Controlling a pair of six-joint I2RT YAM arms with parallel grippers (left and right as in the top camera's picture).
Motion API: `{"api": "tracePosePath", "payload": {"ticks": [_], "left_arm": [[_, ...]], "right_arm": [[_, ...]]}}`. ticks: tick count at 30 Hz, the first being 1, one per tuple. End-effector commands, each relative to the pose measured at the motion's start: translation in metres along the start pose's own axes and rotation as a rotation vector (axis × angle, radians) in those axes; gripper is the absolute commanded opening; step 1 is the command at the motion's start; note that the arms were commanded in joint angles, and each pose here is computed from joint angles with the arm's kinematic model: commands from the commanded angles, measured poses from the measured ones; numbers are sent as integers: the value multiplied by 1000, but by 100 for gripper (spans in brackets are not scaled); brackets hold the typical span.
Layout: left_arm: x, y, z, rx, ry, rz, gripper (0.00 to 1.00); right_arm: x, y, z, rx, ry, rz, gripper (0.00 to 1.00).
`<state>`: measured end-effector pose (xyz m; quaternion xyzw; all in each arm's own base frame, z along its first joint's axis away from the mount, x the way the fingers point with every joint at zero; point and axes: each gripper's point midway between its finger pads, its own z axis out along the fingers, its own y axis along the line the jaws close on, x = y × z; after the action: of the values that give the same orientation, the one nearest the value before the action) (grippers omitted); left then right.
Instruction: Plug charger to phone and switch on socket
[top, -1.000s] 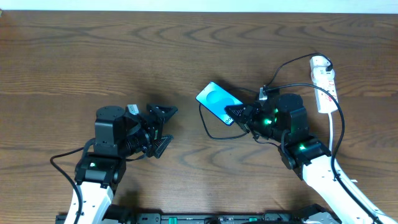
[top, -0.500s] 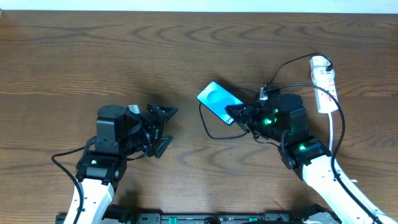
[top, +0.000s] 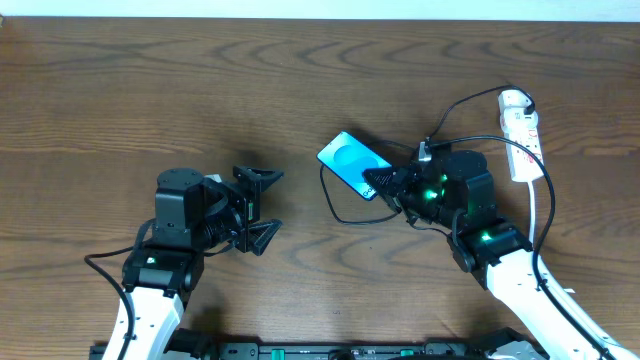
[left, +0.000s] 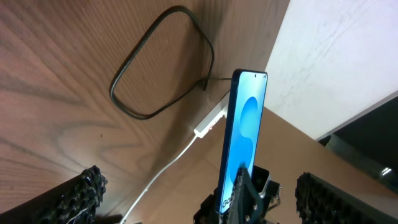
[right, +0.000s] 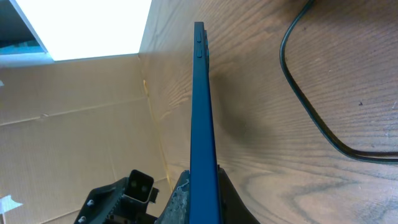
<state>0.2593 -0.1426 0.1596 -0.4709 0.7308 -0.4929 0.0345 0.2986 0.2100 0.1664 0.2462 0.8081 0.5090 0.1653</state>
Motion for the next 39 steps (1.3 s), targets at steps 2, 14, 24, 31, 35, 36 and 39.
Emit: {"api": "tracePosePath", "payload": {"ticks": [2,14,24,31,35,36,39], "left_arm": [[3,3,2,-9,20,-33,99],[6,4,3,-15,29,-45,99],[13,6,5,-27,47,-83,99],[14,6,6,-31,51,-172,99],[22,9,8,-47,70,-216,99],[25,10,9,-53,75,-224,99],[31,12,12,-68,88,-253,99]], "right_arm": [[-2,9,-4,-29,-8,0,1],[-3,9,-4,-27,-13,-2,1],[-3,9,-4,-26,-15,-4,1],[-3,9,-4,-27,-16,-4,1],[-5,10,-4,-28,-22,-5,1],[-5,9,-4,-27,-26,-5,1],[-8,9,-4,-23,-40,-5,1]]}}
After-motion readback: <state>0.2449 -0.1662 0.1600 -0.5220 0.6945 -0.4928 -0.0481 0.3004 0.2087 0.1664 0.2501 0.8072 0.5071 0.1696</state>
